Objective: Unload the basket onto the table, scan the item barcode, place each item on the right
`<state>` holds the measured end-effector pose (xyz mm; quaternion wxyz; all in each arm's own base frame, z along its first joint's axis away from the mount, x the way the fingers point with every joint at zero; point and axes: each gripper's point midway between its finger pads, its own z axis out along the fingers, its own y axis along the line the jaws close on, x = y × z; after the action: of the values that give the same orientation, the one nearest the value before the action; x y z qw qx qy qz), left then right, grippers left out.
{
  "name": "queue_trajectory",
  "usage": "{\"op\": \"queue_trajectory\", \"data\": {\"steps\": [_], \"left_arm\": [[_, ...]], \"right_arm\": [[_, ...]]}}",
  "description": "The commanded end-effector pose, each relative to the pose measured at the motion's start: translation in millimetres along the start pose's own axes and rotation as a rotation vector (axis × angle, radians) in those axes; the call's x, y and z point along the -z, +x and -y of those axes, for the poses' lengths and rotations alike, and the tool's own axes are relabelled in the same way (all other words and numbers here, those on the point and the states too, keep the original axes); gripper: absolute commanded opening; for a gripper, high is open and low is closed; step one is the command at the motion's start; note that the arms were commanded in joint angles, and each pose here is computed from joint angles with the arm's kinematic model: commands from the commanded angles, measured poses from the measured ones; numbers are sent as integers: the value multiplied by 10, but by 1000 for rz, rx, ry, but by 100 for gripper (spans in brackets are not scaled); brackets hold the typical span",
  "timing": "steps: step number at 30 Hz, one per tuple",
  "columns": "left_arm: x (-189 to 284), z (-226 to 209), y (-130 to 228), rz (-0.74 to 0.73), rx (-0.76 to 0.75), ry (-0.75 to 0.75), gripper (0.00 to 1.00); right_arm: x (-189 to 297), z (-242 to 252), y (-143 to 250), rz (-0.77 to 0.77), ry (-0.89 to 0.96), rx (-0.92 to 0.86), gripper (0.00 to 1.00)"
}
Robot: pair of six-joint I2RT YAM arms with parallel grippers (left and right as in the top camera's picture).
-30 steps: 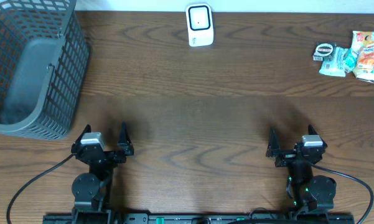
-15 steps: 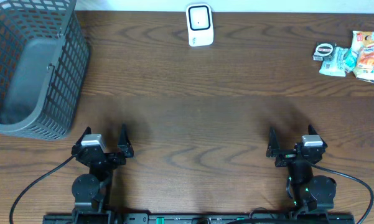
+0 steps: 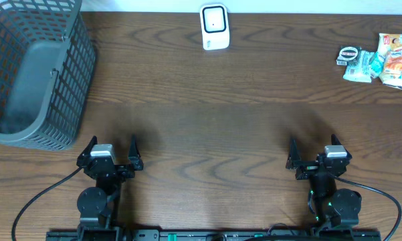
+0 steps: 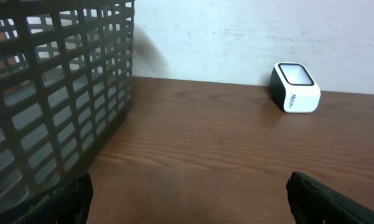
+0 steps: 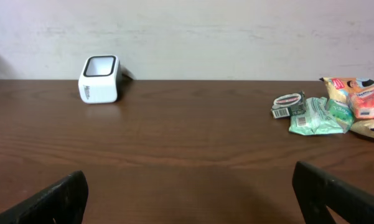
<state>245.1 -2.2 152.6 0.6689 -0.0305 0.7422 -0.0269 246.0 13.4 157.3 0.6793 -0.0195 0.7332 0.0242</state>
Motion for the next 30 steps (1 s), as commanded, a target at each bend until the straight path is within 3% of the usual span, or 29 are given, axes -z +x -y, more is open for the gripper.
{"op": "queue_trajectory", "data": {"steps": [1, 30], "left_arm": [[-3, -48, 164, -52, -43, -22, 98], [-4, -46, 164, -53, -68, -20, 98]], "right_arm": [[1, -1, 9, 1, 2, -11, 99], [1, -1, 9, 1, 2, -11, 99]]}}
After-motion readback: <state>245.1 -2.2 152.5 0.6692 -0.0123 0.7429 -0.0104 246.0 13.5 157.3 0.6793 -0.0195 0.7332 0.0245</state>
